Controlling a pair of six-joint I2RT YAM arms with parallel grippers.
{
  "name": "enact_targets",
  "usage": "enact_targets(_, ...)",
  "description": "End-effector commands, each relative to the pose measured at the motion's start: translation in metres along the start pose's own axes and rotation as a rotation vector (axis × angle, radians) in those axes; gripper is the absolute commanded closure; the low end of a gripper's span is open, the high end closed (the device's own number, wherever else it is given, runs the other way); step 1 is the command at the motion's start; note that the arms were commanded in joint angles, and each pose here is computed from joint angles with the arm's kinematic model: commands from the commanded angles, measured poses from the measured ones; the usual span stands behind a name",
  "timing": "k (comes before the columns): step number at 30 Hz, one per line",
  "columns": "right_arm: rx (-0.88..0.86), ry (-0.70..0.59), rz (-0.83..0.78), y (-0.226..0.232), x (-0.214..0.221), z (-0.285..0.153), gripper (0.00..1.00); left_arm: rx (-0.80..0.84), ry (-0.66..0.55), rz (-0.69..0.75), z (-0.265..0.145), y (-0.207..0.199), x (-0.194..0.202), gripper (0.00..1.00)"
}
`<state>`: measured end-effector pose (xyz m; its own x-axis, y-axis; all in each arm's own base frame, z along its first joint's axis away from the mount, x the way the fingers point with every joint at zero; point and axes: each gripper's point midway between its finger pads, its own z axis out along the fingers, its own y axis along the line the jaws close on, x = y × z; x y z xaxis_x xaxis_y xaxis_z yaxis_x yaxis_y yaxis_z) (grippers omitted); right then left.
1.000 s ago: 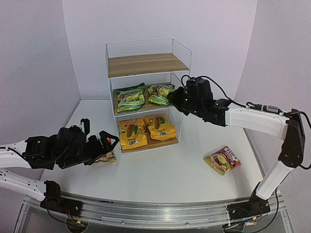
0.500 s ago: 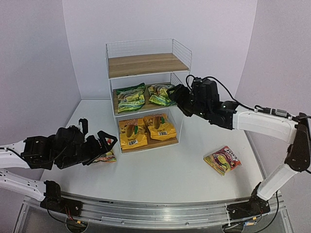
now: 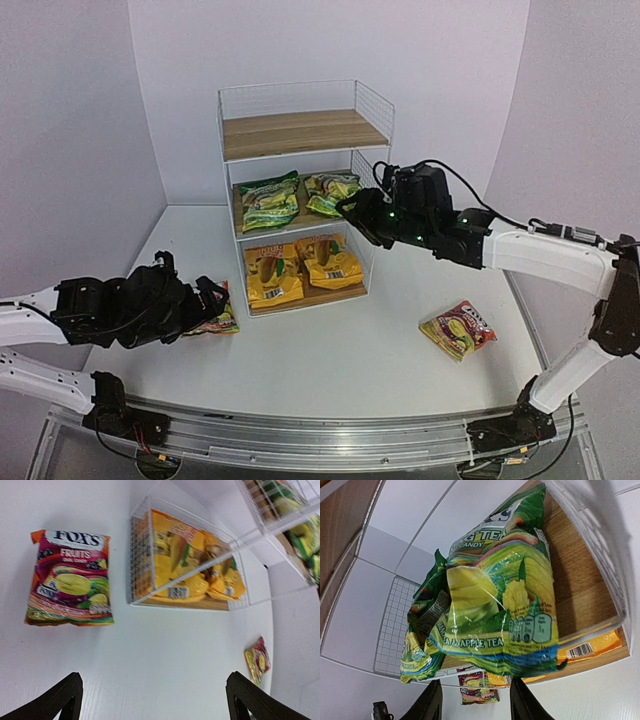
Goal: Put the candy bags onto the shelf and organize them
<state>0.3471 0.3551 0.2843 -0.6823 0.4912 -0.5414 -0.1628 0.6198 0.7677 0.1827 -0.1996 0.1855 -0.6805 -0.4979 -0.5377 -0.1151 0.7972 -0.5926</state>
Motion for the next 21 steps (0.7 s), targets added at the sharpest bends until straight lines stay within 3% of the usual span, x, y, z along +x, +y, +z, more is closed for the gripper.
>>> enact_targets(1, -0.03, -0.035, -0.06, 0.022, -0.012, 0.012, 0.58, -0.121, 0.005, -0.024, 0.022, 0.026, -0.021, 0.0)
enact_targets(8, 0.008, -0.109, -0.096, 0.024, -0.029, 0.025, 0.59, -0.172, 0.002, -0.094, 0.054, 0.068, -0.046, 0.0)
enact_targets(16, 0.003, -0.114, -0.112, 0.02, -0.03, 0.002, 0.57, -0.151, -0.025, -0.155, 0.1, 0.113, -0.088, 0.01)
enact_targets(21, -0.019, -0.028, -0.085, -0.003, -0.004, -0.034, 0.44, -0.107, 0.01, -0.159, 0.134, 0.122, -0.107, 0.07)
